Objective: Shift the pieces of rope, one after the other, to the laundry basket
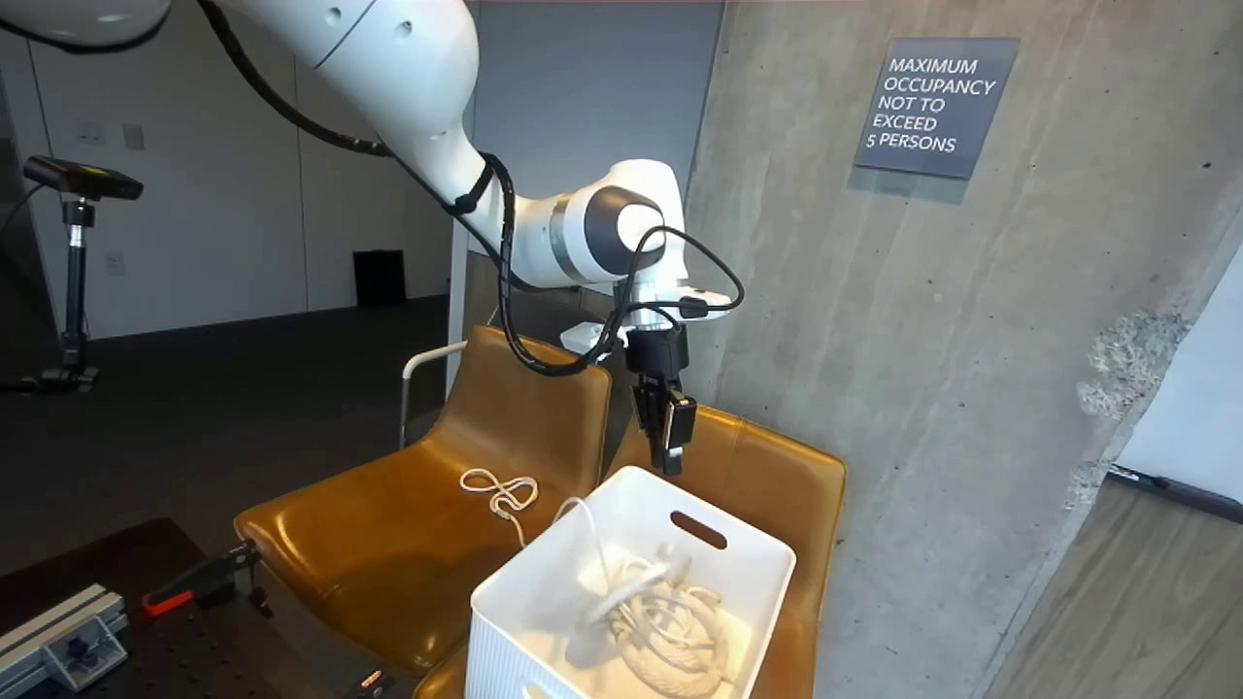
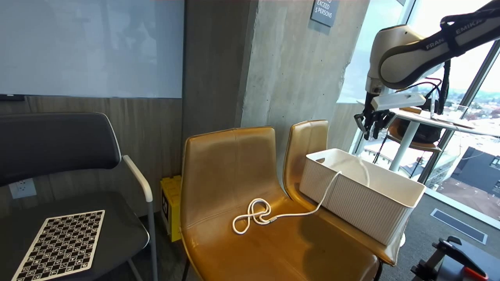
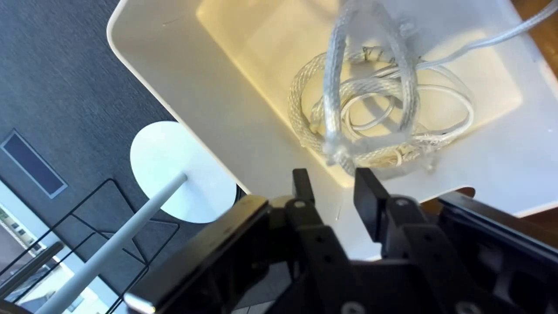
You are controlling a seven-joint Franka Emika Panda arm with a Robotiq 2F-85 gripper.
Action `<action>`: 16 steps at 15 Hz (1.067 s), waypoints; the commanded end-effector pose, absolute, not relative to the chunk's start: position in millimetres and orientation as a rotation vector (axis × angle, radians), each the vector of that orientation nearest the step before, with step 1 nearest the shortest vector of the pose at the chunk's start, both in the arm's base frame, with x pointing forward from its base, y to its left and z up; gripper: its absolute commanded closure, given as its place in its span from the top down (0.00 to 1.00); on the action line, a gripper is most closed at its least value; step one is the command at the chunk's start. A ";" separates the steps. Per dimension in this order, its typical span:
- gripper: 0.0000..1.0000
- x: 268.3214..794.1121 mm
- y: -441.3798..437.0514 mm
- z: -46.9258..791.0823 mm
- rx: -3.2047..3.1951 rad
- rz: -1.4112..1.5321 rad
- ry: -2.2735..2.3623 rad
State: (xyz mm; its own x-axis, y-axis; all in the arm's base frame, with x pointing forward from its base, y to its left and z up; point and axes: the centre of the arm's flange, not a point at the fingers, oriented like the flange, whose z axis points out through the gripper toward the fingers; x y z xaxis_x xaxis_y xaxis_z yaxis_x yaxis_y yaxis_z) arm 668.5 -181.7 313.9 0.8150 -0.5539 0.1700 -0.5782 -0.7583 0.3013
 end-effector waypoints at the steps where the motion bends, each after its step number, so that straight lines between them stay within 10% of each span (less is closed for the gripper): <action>1: 0.65 659.9 -160.7 322.6 2.673 0.144 -0.847; 6: 0.99 661.8 -70.6 311.2 2.780 0.173 -0.654; 16: 1.00 679.3 132.7 228.5 2.952 0.206 -0.175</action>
